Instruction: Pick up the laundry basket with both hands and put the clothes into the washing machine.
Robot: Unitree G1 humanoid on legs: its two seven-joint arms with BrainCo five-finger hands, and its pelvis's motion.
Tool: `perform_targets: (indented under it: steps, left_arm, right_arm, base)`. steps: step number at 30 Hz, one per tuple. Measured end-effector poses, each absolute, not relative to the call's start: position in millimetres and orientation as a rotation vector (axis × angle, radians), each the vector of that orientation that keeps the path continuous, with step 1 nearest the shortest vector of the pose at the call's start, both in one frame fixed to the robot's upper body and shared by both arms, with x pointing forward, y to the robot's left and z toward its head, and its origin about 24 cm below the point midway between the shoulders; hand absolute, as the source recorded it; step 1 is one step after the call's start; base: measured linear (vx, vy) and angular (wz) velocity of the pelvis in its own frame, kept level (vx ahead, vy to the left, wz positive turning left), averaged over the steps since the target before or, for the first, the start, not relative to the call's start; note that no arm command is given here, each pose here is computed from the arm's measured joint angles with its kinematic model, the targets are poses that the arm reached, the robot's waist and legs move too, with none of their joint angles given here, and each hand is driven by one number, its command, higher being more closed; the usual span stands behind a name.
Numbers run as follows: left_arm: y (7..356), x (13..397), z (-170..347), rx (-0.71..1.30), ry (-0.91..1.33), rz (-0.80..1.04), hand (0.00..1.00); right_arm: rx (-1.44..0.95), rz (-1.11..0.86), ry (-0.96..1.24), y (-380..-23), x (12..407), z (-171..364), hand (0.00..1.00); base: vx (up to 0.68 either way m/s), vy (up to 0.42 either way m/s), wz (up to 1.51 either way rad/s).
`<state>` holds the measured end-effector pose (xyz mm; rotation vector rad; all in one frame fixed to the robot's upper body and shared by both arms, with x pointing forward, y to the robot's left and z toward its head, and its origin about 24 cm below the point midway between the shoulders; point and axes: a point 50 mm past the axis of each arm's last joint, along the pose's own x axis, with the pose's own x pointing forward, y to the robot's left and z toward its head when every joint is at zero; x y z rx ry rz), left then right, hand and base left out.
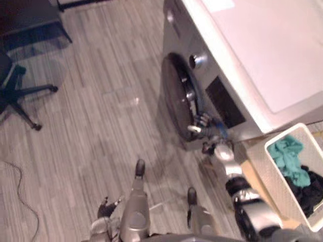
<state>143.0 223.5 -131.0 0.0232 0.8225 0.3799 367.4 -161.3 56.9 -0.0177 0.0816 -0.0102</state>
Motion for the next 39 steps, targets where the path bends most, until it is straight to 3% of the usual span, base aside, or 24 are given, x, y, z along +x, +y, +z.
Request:
perform_targets:
  steps: [2,10,13,17,19,23,28,35,39]
  left_arm:
    - [218,161,-123,0.017,0.762,0.353,0.0]
    - [215,171,-120,0.042,0.741,0.312,0.0]
    - [207,159,-130,0.019,0.801,0.327,0.0]
    - [208,155,-132,0.002,0.822,0.357,0.0]
    - [213,147,-134,0.007,0.842,0.378,0.0]
    - [217,136,-138,0.034,0.879,0.403,0.0]
    - [230,128,-139,0.05,0.903,0.447,0.0]
    - [241,181,-116,0.049,0.766,0.452,0.0]
    - [284,226,-74,-0.028,0.581,0.58,0.0]
  right_arm:
    - [-0.056,-0.044,0.035,-172,390,92,0.0]
    - [-0.083,0.084,0.059,-115,384,80,0.0]
    - [-0.169,0.346,0.056,-55,361,65,0.0]
    - [-0.097,0.61,0.038,13,328,63,0.0]
    - [-0.051,0.659,0.051,25,315,58,0.0]
    - [-0.006,0.609,0.142,7,305,30,0.0]
    - [0.058,0.417,0.25,-59,291,-10,0.0]
    - [0.102,0.198,0.451,-138,243,-65,0.0]
    - [0.167,0.122,0.512,-166,219,-79,0.0]
  base:
    - [-0.14,0.081,0.34]
    - [-0.05,0.042,0.19]
    - [0.07,0.078,0.09]
    - [0.1,0.004,0.12]
    - [0.16,-0.054,0.03]
    - [0.15,-0.044,-0.13]
    - [0.03,-0.028,-0.29]
    - [-0.1,-0.091,-0.31]
    - [-0.18,-0.139,-0.47]
